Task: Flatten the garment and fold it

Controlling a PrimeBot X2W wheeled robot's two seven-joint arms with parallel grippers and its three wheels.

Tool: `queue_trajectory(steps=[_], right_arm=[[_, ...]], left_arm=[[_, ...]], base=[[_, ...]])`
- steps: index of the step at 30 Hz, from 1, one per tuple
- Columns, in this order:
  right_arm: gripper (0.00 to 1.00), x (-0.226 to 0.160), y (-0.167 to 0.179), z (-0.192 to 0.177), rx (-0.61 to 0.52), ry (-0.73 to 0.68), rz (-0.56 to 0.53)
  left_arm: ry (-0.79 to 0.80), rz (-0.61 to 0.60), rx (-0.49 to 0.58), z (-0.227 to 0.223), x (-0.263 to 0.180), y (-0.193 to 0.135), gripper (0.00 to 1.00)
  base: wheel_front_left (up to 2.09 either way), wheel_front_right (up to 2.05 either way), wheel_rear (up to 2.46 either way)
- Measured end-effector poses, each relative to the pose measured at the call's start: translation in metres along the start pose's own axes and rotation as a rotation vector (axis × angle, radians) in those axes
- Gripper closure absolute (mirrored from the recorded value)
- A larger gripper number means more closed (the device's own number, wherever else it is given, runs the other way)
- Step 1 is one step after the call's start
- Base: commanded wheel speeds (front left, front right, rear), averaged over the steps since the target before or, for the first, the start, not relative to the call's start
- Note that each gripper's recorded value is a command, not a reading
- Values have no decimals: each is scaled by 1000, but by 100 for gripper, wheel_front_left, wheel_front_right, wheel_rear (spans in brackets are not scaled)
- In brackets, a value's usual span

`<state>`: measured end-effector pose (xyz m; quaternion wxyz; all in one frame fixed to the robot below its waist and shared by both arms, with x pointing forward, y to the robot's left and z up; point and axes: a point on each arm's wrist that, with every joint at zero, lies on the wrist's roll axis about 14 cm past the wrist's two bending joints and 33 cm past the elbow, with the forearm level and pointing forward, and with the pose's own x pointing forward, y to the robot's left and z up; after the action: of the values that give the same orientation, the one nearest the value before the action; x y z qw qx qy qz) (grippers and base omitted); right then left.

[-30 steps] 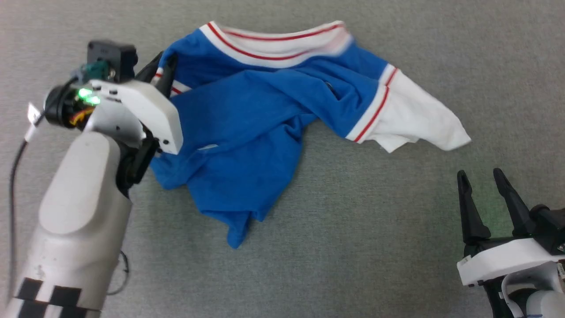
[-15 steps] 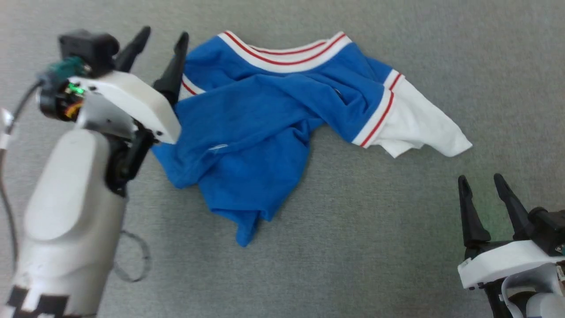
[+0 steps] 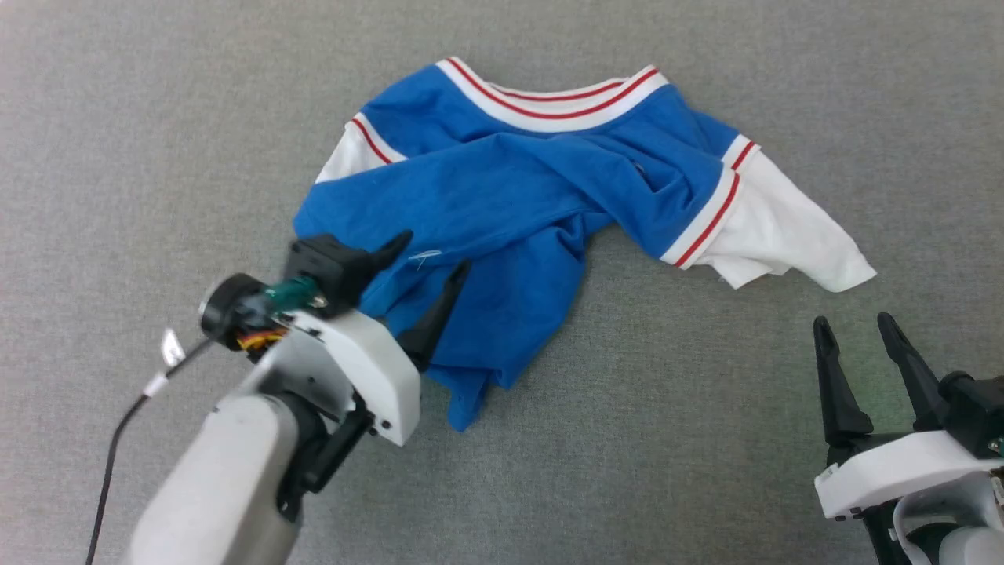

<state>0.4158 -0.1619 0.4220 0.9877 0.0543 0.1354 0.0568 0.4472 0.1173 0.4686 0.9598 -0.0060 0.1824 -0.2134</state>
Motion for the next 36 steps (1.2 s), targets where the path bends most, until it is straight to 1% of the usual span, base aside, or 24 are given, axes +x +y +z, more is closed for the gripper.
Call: queue_trajectory(steps=[2,5,8,10,11,12,13,14,21,24,26,28,30,32,33,34,36], right_arm=[[0,2,0,-2,-7,10,2],[0,5,-1,-5,-17,23,0],[0,5,-5,-6,-24,30,-12],[0,4,-8,-5,-26,28,-22],[0,4,-9,-4,-27,26,-23],[0,4,-9,-3,-27,26,-24],[0,4,-9,-3,-27,25,-25],[0,4,-9,-2,-27,24,-24],[0,2,-4,6,-26,3,-11],[0,1,-1,9,-26,-8,-3],[0,0,0,12,-24,-16,0],[0,-2,1,16,-17,-25,2],[0,-4,1,19,-13,-35,1],[0,-7,-1,21,-13,-43,-5],[0,-8,-3,22,-14,-45,-10],[0,-9,-4,24,-12,-49,-14],[0,-9,-5,27,-10,-60,-16]], left_arm=[[31,8,28,-15,4,0,0],[87,42,72,-38,10,11,0],[128,60,109,-50,16,18,0],[135,59,110,-53,19,19,0],[133,59,110,-53,20,19,14],[125,60,113,-51,21,19,60],[114,64,118,-48,21,20,90],[106,67,122,-46,21,22,100],[45,92,130,-30,15,27,100],[-17,95,122,-11,11,26,100],[-66,78,122,6,7,18,100],[-121,26,71,27,4,-3,100],[-164,-81,-13,45,-2,-40,100],[-184,-212,-189,56,-12,-86,100],[-169,-278,-226,57,-18,-109,100],[-152,-329,-239,57,-24,-128,100],[-96,-407,-269,48,-33,-160,100]], base=[[0,0,0],[0,0,0],[0,0,0],[0,0,0],[0,0,0],[0,0,0],[0,0,0],[0,0,0],[0,0,0],[0,0,0],[0,0,0],[0,0,0],[0,0,0],[0,0,0],[0,0,0],[0,0,0],[0,0,0]])
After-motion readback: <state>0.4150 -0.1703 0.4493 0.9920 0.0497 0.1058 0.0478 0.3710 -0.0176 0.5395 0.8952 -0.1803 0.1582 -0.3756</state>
